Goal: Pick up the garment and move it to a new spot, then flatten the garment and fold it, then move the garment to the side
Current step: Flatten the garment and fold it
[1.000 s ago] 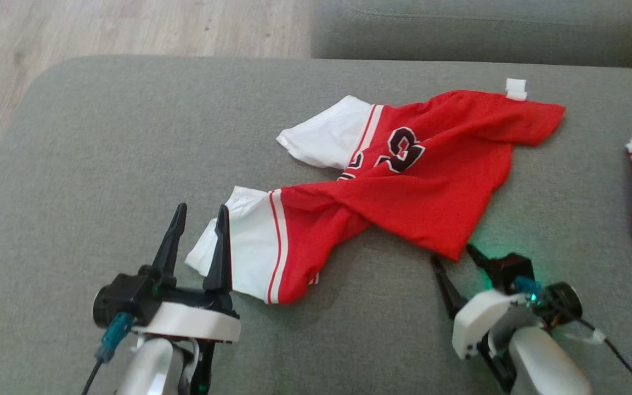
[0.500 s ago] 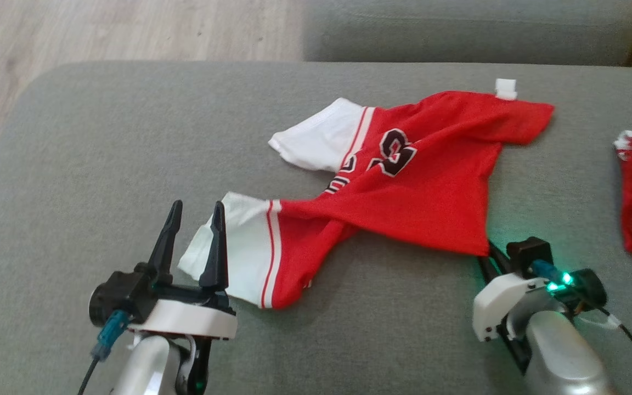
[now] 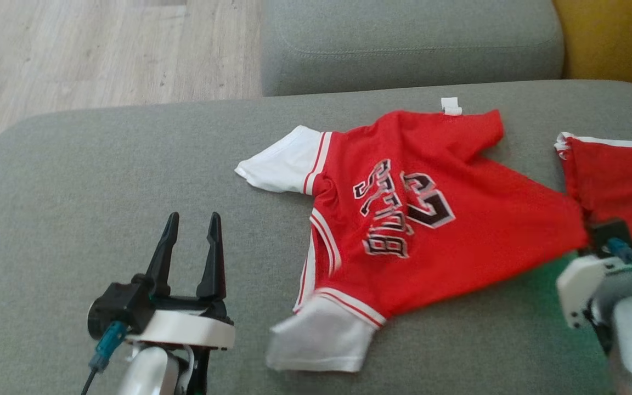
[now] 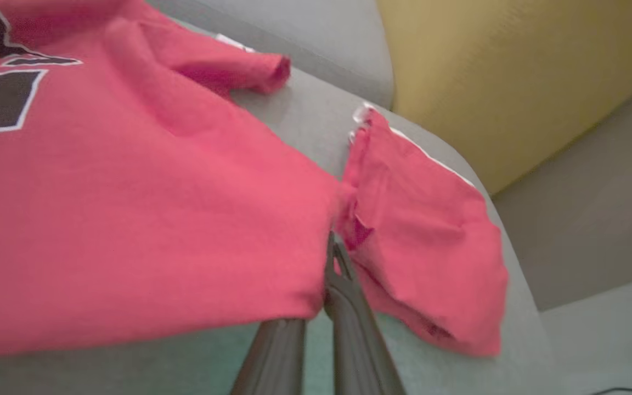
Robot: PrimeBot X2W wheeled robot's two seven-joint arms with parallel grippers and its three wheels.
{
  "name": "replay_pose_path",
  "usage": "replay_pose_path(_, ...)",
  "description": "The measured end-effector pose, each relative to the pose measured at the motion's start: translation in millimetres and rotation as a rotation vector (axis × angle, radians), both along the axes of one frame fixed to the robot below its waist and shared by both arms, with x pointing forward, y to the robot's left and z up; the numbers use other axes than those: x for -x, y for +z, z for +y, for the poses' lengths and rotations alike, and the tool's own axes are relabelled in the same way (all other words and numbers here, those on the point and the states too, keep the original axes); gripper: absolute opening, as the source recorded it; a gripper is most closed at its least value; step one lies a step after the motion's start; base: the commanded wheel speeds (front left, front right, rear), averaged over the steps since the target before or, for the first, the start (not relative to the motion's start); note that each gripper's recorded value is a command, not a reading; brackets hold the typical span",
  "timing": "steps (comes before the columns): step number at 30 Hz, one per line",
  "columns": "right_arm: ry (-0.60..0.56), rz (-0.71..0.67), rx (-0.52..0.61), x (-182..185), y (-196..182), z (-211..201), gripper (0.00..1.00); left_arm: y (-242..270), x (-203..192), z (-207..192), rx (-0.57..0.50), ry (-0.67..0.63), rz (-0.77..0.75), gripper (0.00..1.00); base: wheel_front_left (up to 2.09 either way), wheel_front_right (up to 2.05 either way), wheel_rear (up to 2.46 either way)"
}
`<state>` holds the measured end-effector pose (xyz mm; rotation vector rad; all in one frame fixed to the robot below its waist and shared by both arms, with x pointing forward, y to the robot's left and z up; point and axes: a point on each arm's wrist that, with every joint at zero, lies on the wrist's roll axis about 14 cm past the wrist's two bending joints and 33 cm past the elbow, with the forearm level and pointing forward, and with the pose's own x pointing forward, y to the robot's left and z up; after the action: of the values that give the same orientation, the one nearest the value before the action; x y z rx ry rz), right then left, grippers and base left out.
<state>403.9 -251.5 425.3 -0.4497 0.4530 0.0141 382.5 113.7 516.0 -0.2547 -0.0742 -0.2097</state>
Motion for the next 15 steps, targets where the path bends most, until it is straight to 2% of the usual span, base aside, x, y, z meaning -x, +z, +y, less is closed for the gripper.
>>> replay_pose_path(1, -0.028, 0.019, 0.007, 5, -3, -8, 0.0, 1, 0, -1, 0.0, -0.002, -0.003, 1.0, 0.0, 0.0, 0.0)
replay_pose_path(2, -0.052, 0.031, 0.01, 10, -5, -14, 0.31, 2, 0, -1, 0.0, -0.002, -0.005, 1.0, 0.0, 0.0, 0.0)
replay_pose_path(3, -0.075, 0.044, 0.014, 15, -7, -20, 0.96, 2, 1, -1, 0.0, -0.002, -0.007, 1.0, 0.0, 0.0, 0.0)
replay_pose_path(4, -0.091, 0.05, 0.017, 18, -8, -23, 1.0, 3, 1, -1, 0.0, -0.002, -0.009, 1.0, 0.0, 0.0, 0.0)
replay_pose_path(7, -0.103, 0.015, -0.012, 19, -2, -16, 1.0, 3, 2, -1, 0.001, -0.002, -0.008, 1.0, 0.0, 0.0, 0.0)
replay_pose_path(11, -0.069, -0.137, -0.093, 6, 25, 8, 1.0, -1, 3, 1, 0.003, 0.004, 0.001, 1.0, 0.0, 0.0, 0.0)
replay_pose_path(12, -0.069, -0.137, -0.093, 6, 25, 8, 1.0, -1, 3, 1, 0.003, 0.004, 0.001, 1.0, 0.0, 0.0, 0.0)
replay_pose_path(15, -0.014, -0.275, -0.163, -2, 50, 27, 1.0, 1, 1, -1, 0.003, -0.002, -0.005, 1.0, 0.0, 0.0, 0.0)
